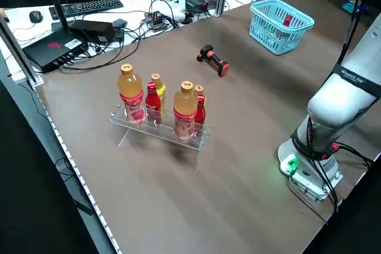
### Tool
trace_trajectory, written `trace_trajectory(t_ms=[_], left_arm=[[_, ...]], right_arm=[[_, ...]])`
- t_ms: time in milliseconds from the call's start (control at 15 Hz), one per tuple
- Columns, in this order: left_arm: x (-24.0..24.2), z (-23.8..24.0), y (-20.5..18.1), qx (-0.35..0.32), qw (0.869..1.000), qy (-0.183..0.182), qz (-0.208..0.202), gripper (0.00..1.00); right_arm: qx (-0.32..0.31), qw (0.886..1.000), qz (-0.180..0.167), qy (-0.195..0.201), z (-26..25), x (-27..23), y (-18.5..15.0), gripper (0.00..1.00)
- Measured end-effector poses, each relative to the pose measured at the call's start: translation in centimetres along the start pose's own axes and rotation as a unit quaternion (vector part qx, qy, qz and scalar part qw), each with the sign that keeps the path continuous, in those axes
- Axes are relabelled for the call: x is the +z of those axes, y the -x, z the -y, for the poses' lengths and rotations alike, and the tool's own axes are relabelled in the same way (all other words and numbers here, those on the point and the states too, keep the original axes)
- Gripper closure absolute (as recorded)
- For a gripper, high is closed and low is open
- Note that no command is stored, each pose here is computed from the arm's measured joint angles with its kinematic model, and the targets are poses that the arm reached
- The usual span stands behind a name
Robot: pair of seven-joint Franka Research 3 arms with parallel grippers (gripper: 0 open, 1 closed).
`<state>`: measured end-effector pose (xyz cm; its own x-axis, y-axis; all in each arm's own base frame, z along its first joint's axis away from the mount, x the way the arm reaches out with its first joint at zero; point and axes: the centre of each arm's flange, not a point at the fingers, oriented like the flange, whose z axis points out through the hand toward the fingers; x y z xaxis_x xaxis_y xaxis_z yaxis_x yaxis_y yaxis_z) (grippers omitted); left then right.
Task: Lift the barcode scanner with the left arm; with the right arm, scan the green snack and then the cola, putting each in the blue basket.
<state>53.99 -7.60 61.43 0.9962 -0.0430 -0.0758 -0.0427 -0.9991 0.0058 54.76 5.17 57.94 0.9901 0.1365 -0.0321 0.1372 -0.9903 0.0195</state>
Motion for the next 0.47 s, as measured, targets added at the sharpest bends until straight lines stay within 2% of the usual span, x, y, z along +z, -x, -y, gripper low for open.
trace_trajectory(t_ms=[200, 467], left_arm=[[-0.03, 0.74, -0.08, 0.014, 1.000, -0.023, -0.003, 0.00], [-0.47, 0.87, -0.13, 0.018, 1.000, -0.023, -0.009, 0.00]], right_arm=[[0.004, 1.000, 0.002, -0.001, -0.39, 0.15, 0.46, 0.01], [0.002, 1.000, -0.005, -0.001, -0.24, -0.42, 0.61, 0.01]])
